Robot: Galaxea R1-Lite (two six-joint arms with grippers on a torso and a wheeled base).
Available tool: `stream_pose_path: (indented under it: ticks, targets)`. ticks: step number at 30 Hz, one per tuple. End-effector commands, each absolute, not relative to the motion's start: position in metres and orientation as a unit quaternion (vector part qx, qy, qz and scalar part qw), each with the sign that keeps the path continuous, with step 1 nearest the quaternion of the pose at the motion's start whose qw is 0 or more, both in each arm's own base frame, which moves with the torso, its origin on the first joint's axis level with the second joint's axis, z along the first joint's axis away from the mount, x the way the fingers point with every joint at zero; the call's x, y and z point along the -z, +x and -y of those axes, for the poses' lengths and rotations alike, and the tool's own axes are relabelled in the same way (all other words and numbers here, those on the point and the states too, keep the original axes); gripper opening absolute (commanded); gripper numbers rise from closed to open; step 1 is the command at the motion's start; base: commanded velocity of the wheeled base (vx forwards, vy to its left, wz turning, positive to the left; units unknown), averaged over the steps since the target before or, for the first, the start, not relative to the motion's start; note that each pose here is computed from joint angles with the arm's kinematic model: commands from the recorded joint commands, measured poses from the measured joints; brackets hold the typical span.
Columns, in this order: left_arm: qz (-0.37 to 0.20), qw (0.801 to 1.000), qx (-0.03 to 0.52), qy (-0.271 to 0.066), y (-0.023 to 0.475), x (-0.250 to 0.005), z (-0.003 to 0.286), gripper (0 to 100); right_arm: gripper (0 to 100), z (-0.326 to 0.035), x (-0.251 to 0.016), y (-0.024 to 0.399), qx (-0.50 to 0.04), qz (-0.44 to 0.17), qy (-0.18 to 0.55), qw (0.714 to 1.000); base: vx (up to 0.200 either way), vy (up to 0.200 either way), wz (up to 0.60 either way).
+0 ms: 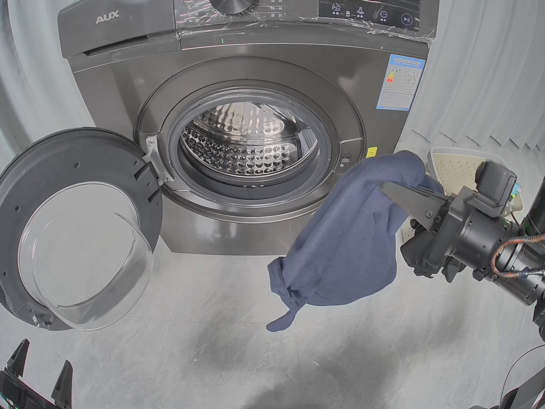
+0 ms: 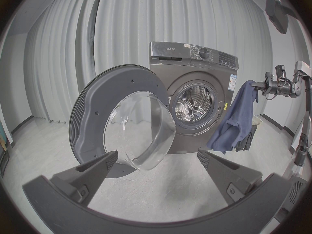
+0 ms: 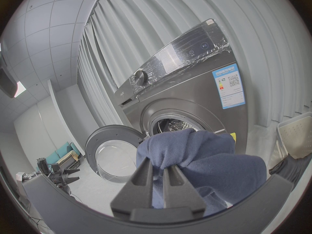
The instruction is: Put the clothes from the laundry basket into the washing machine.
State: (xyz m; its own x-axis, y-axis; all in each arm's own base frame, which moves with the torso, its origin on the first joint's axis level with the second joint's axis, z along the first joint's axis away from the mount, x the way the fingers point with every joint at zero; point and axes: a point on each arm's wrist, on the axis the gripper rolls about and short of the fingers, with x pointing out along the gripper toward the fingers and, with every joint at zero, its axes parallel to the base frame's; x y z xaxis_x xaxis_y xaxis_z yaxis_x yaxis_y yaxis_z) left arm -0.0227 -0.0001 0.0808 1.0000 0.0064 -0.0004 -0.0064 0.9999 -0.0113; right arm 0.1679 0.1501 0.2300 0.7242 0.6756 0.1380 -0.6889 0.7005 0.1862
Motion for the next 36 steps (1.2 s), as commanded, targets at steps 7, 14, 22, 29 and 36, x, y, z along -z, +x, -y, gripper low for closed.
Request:
stream_pose_path:
  ticks: [7, 14, 22, 29, 36]
  targets:
    - [0.079, 0.996, 0.047, -0.006, -0.031, -0.131, 0.003, 100, 0, -0.182, -0.229, 0.19, -0.379, 0.036, 0.119, 0.917, 0.0, 0.0, 0.0]
    - [-0.034, 0.984, 0.172, -0.013, 0.0, -0.134, 0.008, 100, 0, -0.201, -0.232, 0.205, -0.385, 0.041, 0.127, 0.913, 0.0, 0.0, 0.0]
    - [-0.09, 0.964, 0.248, -0.001, 0.025, -0.139, 0.011, 100, 0, -0.208, -0.237, 0.212, -0.381, 0.069, 0.141, 0.911, 0.0, 0.0, 0.0]
    - [-0.116, 0.951, 0.288, -0.001, 0.063, -0.151, 0.016, 100, 0, -0.21, -0.238, 0.214, -0.374, 0.072, 0.144, 0.913, 0.0, 0.0, 0.0]
    - [-0.15, 0.931, 0.332, -0.005, 0.093, -0.158, 0.028, 100, 0, -0.214, -0.236, 0.221, -0.37, 0.07, 0.144, 0.915, 0.0, 0.0, 0.0]
